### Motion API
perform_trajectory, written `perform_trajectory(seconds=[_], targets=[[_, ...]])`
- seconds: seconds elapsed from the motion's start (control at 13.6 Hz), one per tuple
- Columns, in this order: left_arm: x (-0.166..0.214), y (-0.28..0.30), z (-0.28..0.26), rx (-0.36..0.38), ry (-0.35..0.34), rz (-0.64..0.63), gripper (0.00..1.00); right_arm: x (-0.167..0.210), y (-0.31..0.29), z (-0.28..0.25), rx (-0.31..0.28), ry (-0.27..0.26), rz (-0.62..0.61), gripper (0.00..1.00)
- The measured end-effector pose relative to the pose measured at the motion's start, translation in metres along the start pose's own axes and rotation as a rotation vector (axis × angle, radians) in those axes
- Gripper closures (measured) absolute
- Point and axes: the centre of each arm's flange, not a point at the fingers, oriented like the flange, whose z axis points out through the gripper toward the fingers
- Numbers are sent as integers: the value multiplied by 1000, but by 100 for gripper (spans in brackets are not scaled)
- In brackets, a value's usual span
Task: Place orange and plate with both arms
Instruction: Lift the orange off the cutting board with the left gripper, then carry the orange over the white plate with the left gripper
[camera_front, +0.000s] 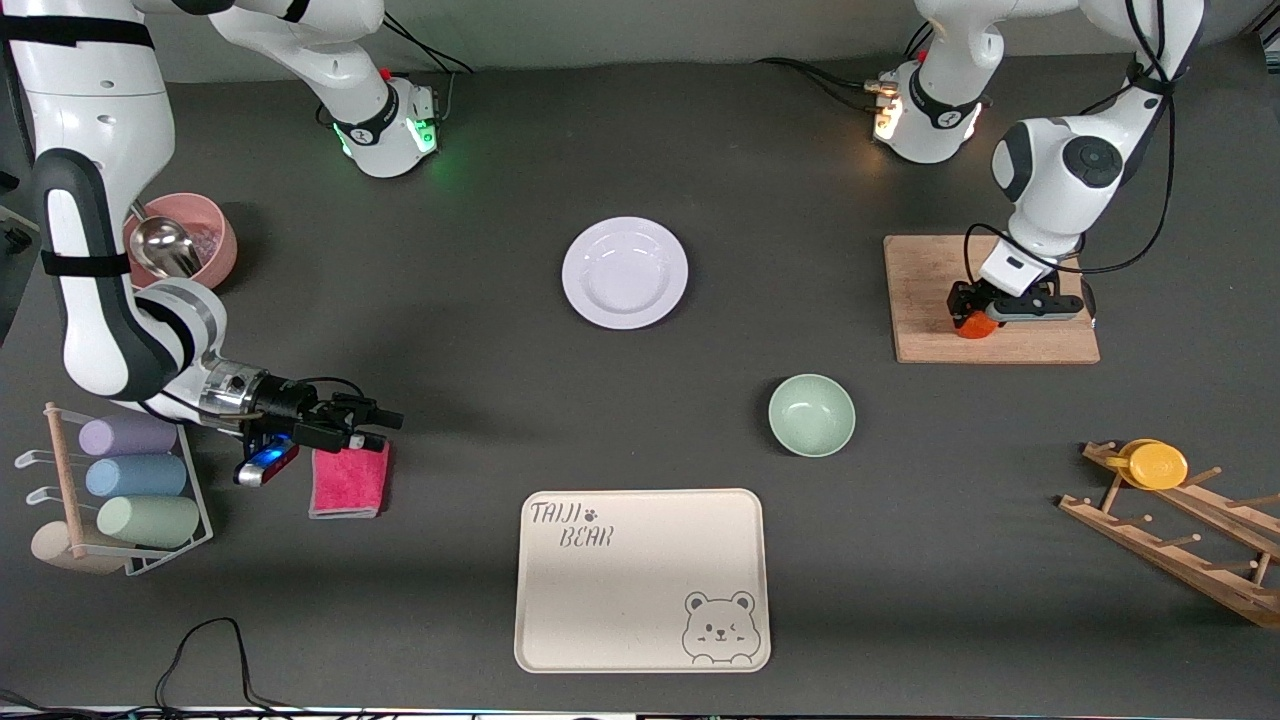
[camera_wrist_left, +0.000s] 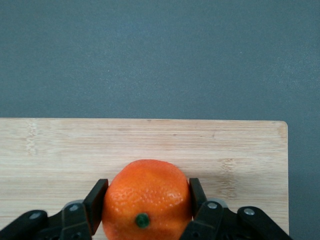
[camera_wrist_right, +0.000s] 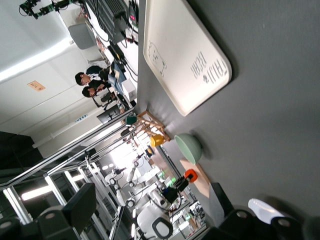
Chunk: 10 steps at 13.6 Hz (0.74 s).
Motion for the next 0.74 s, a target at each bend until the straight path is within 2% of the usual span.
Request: perform_trajectory(seconds=[0.29,0.51,0.66,0.74], targets=[[8,14,-16,-6,-38,37,30,-30,35,8,-4,-73,-227,0],[29,41,-62,-7,-111,41,30,-38,65,14,-22,-111,-223,0],[47,83,-102,1,-175,-4,30,-37,73,14,-64,-134,-220,0],[55,114,-122,5,-181,-27,30,-37,73,14,-77,-140,-216,0]])
